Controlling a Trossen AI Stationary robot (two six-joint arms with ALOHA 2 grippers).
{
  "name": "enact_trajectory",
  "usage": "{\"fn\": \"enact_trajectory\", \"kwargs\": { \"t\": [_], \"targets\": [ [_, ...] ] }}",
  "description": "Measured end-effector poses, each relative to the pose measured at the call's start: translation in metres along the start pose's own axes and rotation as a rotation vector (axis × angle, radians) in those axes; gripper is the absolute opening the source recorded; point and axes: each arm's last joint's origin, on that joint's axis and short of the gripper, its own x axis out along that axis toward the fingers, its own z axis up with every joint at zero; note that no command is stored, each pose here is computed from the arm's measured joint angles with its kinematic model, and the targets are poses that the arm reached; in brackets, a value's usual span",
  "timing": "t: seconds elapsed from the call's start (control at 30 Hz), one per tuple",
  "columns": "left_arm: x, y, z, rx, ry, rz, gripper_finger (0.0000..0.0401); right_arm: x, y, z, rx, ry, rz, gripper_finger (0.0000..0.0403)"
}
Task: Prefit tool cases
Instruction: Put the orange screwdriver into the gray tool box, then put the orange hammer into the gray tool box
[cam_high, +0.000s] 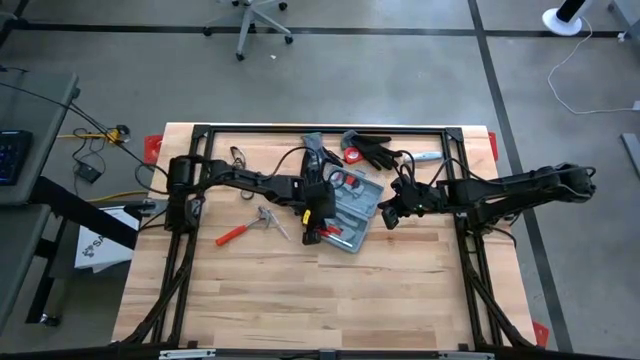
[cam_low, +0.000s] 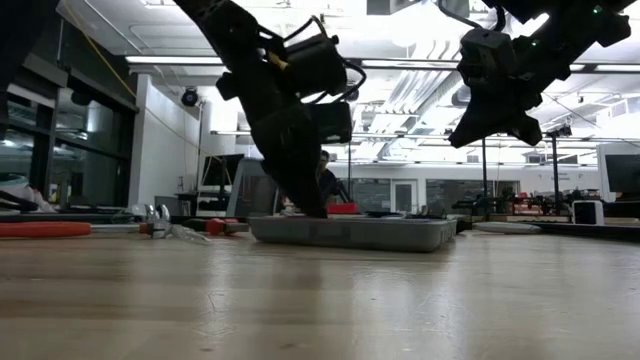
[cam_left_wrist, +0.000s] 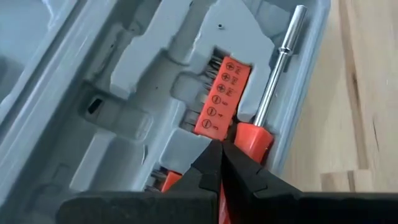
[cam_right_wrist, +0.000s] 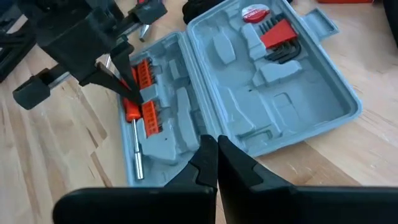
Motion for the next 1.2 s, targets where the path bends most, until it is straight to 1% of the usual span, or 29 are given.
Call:
{"fn": "enact_trajectory", "kwargs": {
  "t": [0.13, 0.23, 0.33, 0.37, 0.43, 0.53, 0.57, 0.67, 0.73, 0.8, 0.87, 0.93, 1.0, 1.07, 1.2],
  "targets": [
    [-0.019, -0.002, 0.004, -0.001, -0.043, 0.039, 0.0000, 0.000, 0.000, 0.000, 0.001, 0.000, -0.001, 0.0000],
    [-0.047, 0.001, 0.014, 0.013, -0.140, 0.102, 0.0000, 0.000, 0.000, 0.000, -0.002, -0.001, -0.001, 0.0000],
    [-0.066, 0.010, 0.018, 0.043, -0.191, 0.159, 0.0000, 0.000, -0.001, 0.001, 0.004, -0.021, -0.021, 0.0000],
    [-0.069, 0.015, 0.017, 0.049, -0.192, 0.171, 0.0000, 0.001, -0.002, 0.001, 0.026, -0.028, -0.035, 0.0000],
    [-0.075, 0.029, 0.016, 0.055, -0.191, 0.199, 0.0000, 0.006, -0.006, 0.004, 0.088, -0.022, -0.065, 0.0000],
    [-0.074, 0.061, 0.005, 0.051, -0.126, 0.243, 0.0000, 0.020, -0.015, 0.006, 0.164, 0.033, -0.106, 0.0000],
    [-0.071, 0.072, -0.001, 0.039, -0.092, 0.253, 0.0000, 0.025, -0.018, 0.006, 0.193, 0.053, -0.123, 0.0000],
    [-0.074, 0.103, -0.017, -0.046, -0.028, 0.269, 0.0000, 0.038, -0.023, 0.003, 0.270, 0.098, -0.170, 0.0000],
    [-0.082, 0.121, -0.026, -0.093, -0.027, 0.249, 0.0000, 0.046, -0.024, -0.001, 0.291, 0.127, -0.192, 0.0000],
    [-0.084, 0.136, -0.037, -0.112, -0.009, 0.223, 0.0000, 0.054, -0.027, -0.006, 0.308, 0.173, -0.230, 0.0000],
    [-0.083, 0.145, -0.047, -0.135, 0.021, 0.196, 0.0000, 0.062, -0.030, -0.013, 0.320, 0.220, -0.274, 0.0000],
    [-0.080, 0.150, -0.054, -0.159, 0.022, 0.162, 0.0000, 0.070, -0.032, -0.018, 0.322, 0.259, -0.293, 0.0000],
    [-0.074, 0.150, -0.062, -0.200, 0.034, 0.117, 0.0000, 0.078, -0.032, -0.021, 0.324, 0.288, -0.288, 0.0000],
    [-0.066, 0.145, -0.070, -0.233, 0.053, 0.075, 0.0000, 0.083, -0.031, -0.022, 0.323, 0.291, -0.272, 0.0000],
    [-0.052, 0.129, -0.075, -0.268, 0.079, 0.044, 0.0000, 0.092, -0.031, -0.019, 0.288, 0.285, -0.222, 0.0000]
  ]
}}
